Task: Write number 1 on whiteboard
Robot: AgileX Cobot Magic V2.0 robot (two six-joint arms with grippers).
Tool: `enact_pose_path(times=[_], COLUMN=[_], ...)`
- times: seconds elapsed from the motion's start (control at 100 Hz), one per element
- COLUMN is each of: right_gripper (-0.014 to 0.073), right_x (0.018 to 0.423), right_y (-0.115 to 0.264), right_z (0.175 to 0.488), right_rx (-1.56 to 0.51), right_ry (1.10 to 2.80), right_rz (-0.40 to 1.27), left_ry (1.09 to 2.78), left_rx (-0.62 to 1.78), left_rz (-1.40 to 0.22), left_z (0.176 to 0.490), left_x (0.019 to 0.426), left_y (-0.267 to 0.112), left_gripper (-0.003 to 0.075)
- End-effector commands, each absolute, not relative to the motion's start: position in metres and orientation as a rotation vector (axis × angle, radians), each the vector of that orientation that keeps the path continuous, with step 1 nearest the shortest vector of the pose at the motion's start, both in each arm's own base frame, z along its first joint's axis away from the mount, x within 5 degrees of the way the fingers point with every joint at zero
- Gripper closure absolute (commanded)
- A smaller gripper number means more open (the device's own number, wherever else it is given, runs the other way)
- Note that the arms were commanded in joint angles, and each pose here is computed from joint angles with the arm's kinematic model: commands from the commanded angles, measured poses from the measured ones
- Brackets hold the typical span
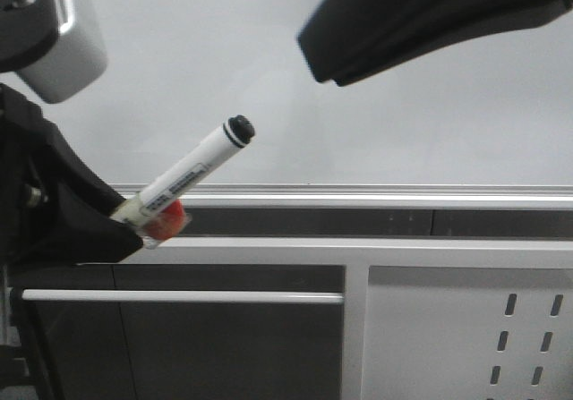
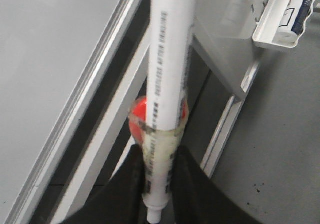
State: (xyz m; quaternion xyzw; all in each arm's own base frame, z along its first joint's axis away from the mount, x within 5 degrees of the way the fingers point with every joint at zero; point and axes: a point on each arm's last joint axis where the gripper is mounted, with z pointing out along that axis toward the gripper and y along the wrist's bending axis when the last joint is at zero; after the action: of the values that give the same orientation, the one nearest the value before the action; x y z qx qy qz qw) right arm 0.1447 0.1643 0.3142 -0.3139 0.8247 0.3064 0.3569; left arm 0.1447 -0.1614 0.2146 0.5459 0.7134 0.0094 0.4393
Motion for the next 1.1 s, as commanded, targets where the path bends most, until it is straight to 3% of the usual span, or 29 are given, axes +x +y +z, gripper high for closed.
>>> enact_pose_path(times=[0.0, 0.13, 1.09], right_gripper=[0.038, 0.0276, 0.0281], right_x=[0.147, 0.149, 0.171], right_y=[0.168, 0.168, 0.186], right_z=[0.332, 0.335, 0.315], right_rx=[-0.749, -0.728, -0.689], right_ry=[2.014, 1.987, 2.042], right_rz=[0.813, 0.809, 0.775], left_ry=[1.77, 1.748, 1.56], left_rx=[1.274, 1.268, 1.351], left_rz=[-0.037, -0.044, -0.163], left_z=[0.229, 0.235, 0.26], left_x=[0.147, 0.149, 0.148], left_y=[-0.168, -0.171, -0.193], left_gripper=[0.0739, 0.0739, 0.0739])
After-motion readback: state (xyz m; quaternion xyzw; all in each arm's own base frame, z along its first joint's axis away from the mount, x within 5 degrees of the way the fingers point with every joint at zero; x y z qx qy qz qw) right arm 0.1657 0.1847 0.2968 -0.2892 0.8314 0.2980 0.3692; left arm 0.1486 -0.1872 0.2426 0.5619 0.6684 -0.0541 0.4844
